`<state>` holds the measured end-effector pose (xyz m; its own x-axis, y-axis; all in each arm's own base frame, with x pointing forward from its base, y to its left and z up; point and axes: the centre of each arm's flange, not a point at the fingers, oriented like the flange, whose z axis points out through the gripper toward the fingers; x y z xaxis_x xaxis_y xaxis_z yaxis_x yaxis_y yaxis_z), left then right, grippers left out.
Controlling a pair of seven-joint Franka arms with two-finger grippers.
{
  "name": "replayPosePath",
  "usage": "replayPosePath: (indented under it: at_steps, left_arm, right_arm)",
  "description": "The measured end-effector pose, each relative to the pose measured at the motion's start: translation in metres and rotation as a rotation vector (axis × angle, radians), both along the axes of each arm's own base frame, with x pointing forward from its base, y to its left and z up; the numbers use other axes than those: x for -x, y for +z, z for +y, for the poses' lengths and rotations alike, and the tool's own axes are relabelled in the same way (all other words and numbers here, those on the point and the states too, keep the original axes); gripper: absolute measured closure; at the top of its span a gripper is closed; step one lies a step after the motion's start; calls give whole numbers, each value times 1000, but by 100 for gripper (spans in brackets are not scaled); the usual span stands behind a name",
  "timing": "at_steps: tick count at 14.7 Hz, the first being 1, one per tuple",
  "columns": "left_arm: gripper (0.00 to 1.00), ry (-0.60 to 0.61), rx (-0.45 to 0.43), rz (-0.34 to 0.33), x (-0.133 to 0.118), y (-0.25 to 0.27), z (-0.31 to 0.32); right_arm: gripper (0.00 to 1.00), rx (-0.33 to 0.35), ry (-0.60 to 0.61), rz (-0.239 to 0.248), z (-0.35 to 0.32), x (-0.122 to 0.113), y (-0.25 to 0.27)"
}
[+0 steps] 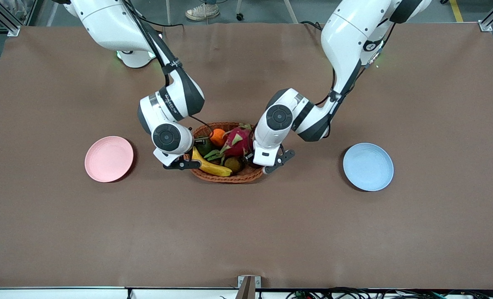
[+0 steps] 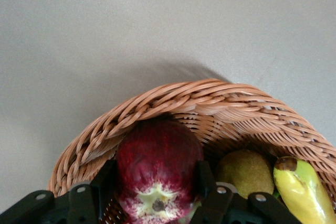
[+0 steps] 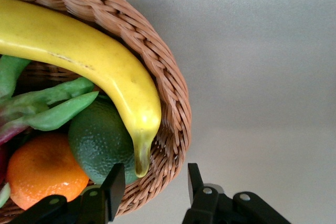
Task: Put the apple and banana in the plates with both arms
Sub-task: 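Lower the left gripper onto the red apple while the right gripper reaches the banana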
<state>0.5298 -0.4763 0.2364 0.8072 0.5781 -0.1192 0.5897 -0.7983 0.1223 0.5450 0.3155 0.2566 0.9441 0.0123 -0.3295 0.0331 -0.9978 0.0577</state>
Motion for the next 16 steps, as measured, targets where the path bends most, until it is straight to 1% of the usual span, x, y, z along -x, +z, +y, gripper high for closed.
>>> replayPosePath:
  at_steps: [12,16]
  left_arm:
    - [33,2,-4,-3,-3,1,3]
    - [33,6,-14,1,-9,20,8]
  right_arm:
    - [45,-3,1,-6,0,-1,0]
    - [45,-7,1,-13,1,-2,0]
